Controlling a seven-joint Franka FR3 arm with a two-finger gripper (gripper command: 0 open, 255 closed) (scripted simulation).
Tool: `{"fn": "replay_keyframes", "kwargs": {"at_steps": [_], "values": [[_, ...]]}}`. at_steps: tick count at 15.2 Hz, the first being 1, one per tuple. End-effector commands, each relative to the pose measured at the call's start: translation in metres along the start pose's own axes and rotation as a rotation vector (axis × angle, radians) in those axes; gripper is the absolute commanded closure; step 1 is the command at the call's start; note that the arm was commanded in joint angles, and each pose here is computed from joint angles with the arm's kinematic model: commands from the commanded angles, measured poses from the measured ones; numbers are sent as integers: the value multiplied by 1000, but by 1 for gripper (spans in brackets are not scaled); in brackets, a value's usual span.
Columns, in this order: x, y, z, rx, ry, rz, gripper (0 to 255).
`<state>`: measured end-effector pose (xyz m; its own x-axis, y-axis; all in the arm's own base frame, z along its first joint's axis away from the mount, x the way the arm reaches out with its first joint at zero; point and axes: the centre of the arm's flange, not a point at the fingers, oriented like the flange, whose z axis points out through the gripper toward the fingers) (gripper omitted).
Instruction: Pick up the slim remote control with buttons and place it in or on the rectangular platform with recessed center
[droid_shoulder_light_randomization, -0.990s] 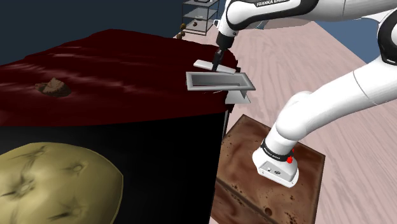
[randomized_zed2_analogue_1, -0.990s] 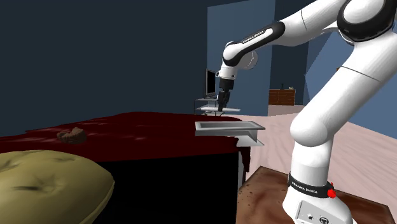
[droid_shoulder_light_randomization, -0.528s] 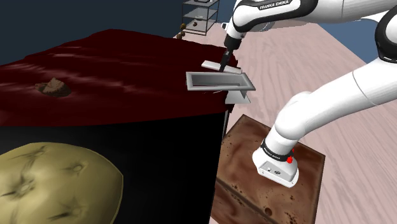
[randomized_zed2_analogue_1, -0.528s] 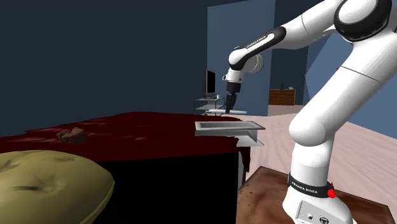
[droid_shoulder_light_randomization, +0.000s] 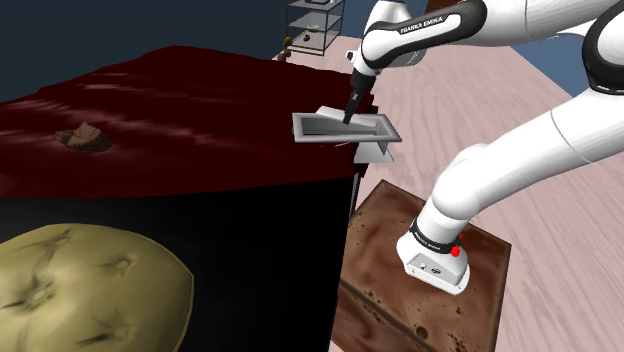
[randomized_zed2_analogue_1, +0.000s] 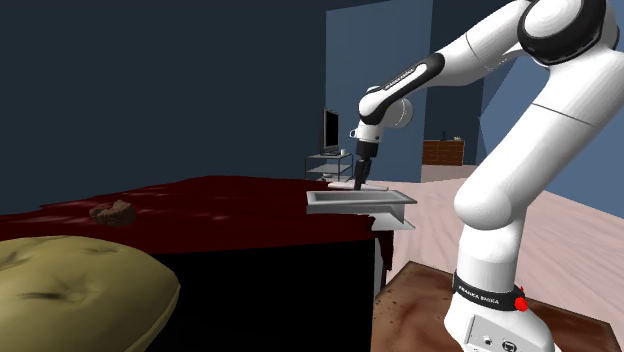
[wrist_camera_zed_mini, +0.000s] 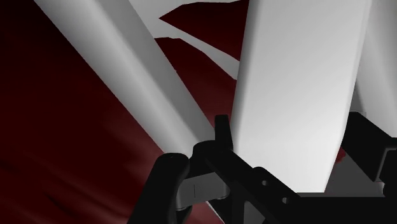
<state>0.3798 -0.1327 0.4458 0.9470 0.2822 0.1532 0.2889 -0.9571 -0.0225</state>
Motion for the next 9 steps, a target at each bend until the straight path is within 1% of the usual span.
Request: {"fn": "replay_keyframes", "kwargs": {"at_steps": [1,2,9], "values": [[-1,1,10,0,1,0,255],[-2,1,17,0,1,0,255],[-2,1,17,0,1,0,255]]}}
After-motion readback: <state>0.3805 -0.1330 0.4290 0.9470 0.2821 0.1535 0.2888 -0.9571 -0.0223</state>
